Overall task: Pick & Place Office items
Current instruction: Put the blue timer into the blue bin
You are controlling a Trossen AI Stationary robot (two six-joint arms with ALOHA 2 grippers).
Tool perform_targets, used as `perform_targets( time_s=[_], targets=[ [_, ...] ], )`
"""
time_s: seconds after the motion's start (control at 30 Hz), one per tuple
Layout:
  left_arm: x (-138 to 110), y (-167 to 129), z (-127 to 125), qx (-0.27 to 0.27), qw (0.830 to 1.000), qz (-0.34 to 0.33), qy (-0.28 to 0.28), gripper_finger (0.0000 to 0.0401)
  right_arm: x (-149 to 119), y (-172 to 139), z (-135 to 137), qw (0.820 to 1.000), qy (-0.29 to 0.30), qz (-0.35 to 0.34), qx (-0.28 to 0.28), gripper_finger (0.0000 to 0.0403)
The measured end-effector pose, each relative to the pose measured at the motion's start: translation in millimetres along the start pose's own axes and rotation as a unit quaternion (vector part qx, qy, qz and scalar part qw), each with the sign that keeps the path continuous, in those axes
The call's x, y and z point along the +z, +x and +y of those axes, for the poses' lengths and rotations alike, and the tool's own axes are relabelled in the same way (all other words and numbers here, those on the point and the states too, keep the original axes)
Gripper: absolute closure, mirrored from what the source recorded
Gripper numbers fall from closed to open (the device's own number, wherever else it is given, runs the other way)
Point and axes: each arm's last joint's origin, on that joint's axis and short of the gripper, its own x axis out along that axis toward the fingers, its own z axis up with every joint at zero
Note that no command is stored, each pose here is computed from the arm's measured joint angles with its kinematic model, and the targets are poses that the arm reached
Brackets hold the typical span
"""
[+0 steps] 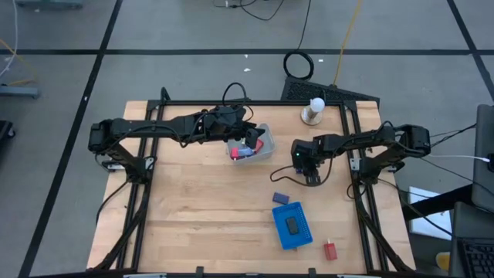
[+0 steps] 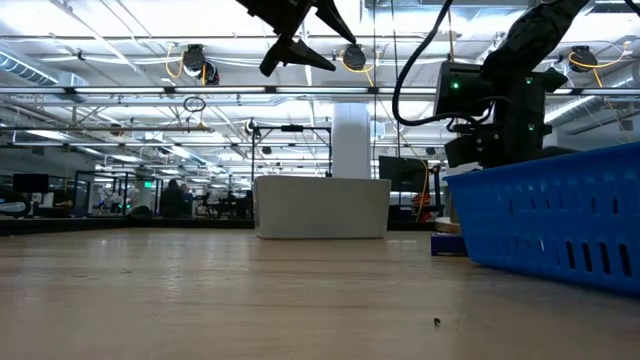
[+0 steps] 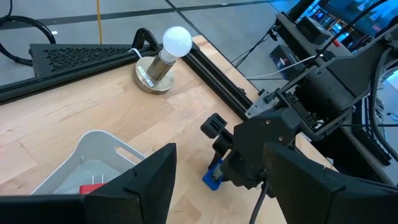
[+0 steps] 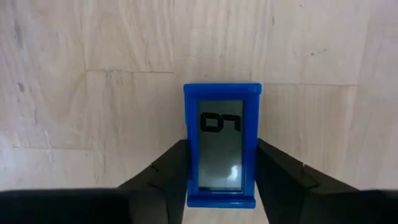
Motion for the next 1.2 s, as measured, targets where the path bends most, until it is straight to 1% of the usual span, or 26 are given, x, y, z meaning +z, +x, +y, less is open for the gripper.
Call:
perform_targets(
  time_s=[0.23, 0.43, 0.57, 0.77, 1.07, 1.2],
  targets=[
    [0, 0, 0, 0.000, 1.000, 0.000, 0.000, 0.0158, 0, -1, 0, 0.999, 0.043, -0.003, 0.000, 0.0260],
    [0, 0, 0, 0.000, 1.000, 0.001, 0.001, 0.0158, -4, -12, 3, 0.998, 0.064, -0.022, 0.008, 0.0259],
    [0, 0, 0, 0.000, 1.000, 0.002, 0.014, 0.0158, -5, -30, 4, 0.994, 0.086, -0.070, -0.003, 0.0260],
    [0, 0, 0, 0.000, 1.000, 0.002, 0.013, 0.0158, -10, -61, 8, 0.982, 0.116, -0.148, -0.009, 0.0260],
    [0, 0, 0, -0.001, 1.000, 0.003, -0.003, 0.0158, -6, -115, 19, 0.956, 0.087, -0.281, -0.015, 0.0260],
    [0, 0, 0, -0.001, 1.000, 0.003, -0.007, 0.0158, -1, -134, 27, 0.944, 0.064, -0.324, -0.009, 0.0260]
  ],
)
